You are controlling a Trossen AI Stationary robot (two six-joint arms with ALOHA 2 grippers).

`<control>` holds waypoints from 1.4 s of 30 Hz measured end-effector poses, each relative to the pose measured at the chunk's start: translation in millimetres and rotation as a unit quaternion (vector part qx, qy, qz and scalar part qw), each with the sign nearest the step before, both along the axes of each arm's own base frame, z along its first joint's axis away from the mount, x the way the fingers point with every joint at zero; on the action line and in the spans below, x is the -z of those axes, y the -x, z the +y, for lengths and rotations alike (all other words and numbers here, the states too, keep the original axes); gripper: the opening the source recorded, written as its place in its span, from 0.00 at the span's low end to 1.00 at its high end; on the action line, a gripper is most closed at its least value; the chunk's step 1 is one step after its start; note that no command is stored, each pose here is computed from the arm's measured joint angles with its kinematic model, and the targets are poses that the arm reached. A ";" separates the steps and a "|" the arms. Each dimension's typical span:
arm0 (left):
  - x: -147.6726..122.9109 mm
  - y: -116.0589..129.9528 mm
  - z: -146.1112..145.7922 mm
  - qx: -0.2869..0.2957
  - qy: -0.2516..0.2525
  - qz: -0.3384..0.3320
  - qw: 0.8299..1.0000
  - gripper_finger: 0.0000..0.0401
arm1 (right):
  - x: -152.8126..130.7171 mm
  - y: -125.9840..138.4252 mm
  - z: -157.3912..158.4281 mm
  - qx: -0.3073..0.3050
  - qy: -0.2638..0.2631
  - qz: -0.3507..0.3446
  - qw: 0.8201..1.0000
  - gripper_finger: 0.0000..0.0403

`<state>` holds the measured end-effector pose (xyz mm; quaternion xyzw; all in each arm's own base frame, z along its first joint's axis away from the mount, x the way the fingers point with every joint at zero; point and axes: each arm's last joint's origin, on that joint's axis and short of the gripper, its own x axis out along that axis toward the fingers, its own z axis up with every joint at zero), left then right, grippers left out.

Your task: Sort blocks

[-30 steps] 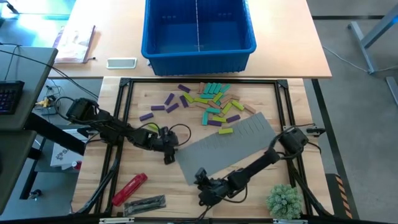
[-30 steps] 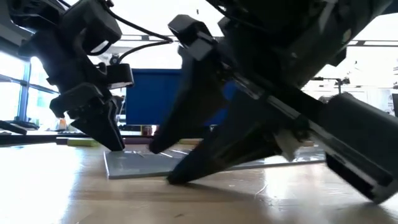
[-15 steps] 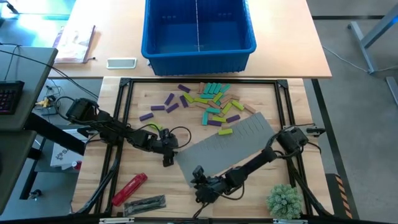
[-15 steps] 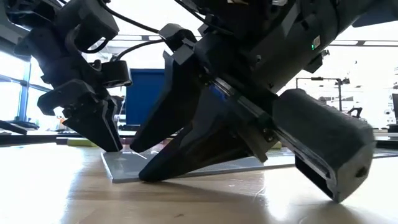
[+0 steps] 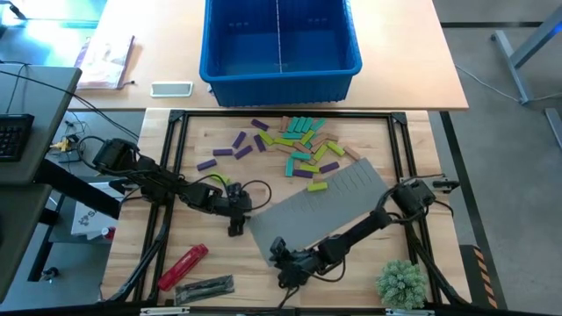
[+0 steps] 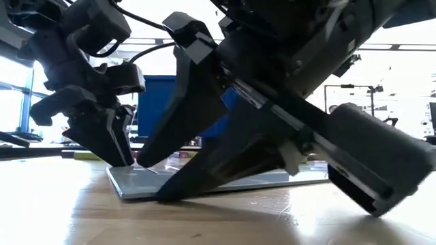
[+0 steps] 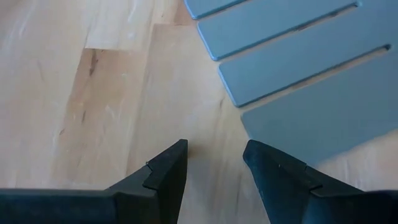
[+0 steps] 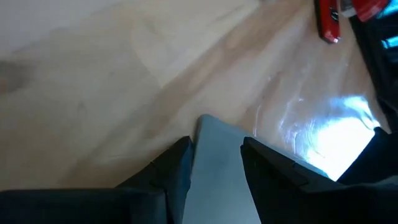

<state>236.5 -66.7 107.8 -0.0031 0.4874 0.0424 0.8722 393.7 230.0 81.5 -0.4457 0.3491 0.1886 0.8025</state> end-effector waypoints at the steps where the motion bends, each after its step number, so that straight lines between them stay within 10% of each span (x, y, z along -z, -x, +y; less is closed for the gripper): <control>1: -0.1 -0.1 -0.2 0.004 0.000 0.000 1.000 0.40 | 0.2 1.7 2.6 -0.003 -0.005 0.003 1.000 0.33; 19: -4.9 -2.7 -11.8 0.185 -0.101 -0.027 0.977 0.39 | 0.9 7.2 9.1 0.024 -0.019 0.003 1.000 0.33; 42: -1.7 1.3 -11.3 0.191 -0.089 0.001 0.977 0.39 | -24.2 37.0 34.6 -0.019 0.066 -0.007 0.998 0.33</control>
